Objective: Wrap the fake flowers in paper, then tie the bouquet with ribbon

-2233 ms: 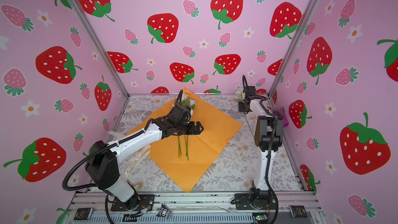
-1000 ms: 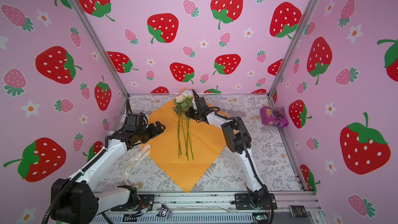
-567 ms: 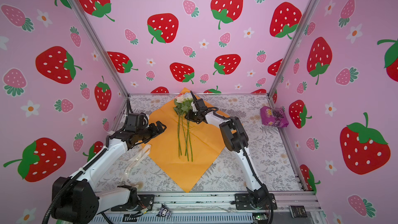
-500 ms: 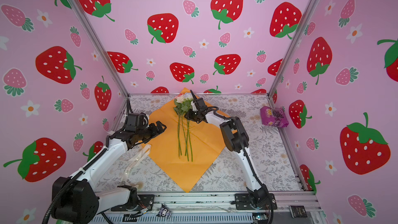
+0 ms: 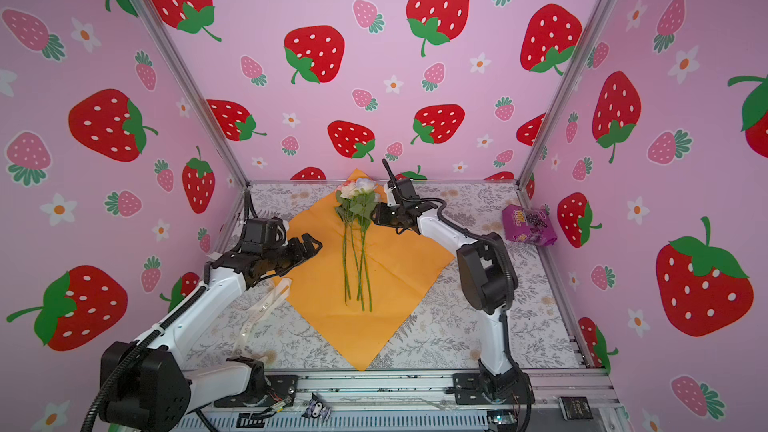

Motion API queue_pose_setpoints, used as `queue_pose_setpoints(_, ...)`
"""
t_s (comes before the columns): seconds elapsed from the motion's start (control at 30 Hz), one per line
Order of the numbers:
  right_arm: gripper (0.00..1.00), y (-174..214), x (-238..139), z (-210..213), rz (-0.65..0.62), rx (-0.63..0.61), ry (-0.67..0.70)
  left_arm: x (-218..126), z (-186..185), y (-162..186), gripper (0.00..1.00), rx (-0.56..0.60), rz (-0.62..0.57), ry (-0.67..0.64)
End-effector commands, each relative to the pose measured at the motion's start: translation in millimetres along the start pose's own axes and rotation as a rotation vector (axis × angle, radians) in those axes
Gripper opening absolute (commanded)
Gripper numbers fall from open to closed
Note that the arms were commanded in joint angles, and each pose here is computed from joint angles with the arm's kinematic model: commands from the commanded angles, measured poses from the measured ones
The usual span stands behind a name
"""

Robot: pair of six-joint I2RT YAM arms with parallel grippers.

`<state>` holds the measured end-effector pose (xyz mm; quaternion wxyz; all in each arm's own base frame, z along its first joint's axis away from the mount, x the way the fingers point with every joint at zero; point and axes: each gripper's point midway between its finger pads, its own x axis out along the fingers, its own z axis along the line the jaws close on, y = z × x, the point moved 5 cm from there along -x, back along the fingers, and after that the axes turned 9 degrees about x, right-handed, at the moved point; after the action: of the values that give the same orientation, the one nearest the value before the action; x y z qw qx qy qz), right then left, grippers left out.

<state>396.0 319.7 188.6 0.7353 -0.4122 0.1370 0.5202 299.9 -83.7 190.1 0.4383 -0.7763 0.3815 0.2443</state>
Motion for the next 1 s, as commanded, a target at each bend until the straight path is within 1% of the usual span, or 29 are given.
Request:
queue_pose_setpoints(0.0,0.45,21.6,-46.6,-4.3,-0.05,-0.002,0.031,-1.1,1.2,15.9,1.0,0.008,0.064,0.019)
queue_pose_setpoints(0.13,0.45,87.3,-81.5,-24.0,-0.034,0.154,-0.016,-1.3,-0.9,34.3,1.0,0.012,0.127,0.033)
queue_pose_setpoints(0.2,0.46,125.3,-94.4,-31.4,-0.001,0.22,-0.026,-2.0,-2.3,45.7,0.99,0.015,0.157,0.029)
queue_pose_setpoints(0.27,0.48,163.9,-101.5,-36.9,0.061,0.27,-0.043,-1.4,-2.7,56.7,0.99,0.011,0.184,0.023)
queue_pose_setpoints(0.33,0.51,198.6,-107.2,-37.6,0.141,0.298,-0.06,-0.3,-2.8,67.5,0.98,-0.002,0.217,0.016)
queue_pose_setpoints(0.4,0.51,233.4,-111.5,-38.3,0.202,0.313,-0.058,-1.0,-1.3,79.1,0.97,0.001,0.243,-0.017)
queue_pose_setpoints(0.43,0.54,245.2,-112.7,-36.4,0.223,0.312,-0.065,-1.7,-0.7,83.1,0.97,0.002,0.25,-0.026)
queue_pose_setpoints(0.5,0.56,268.6,-114.1,-34.2,0.269,0.312,-0.06,-2.6,0.4,92.4,0.97,0.006,0.264,-0.038)
queue_pose_setpoints(0.57,0.56,285.0,-115.2,-36.4,0.288,0.321,-0.034,-2.9,1.5,98.8,0.97,-0.001,0.272,-0.044)
queue_pose_setpoints(0.7,0.57,310.0,-114.5,-39.2,0.34,0.344,-0.062,-5.0,4.0,109.6,0.97,-0.005,0.308,-0.071)
queue_pose_setpoints(0.83,0.58,322.9,-112.7,-47.5,0.363,0.368,-0.064,-7.9,6.0,117.1,0.97,0.01,0.315,-0.1)
queue_pose_setpoints(0.97,0.59,325.9,-105.9,-48.9,0.361,0.354,-0.088,-8.1,7.8,122.3,0.97,0.01,0.31,-0.096)
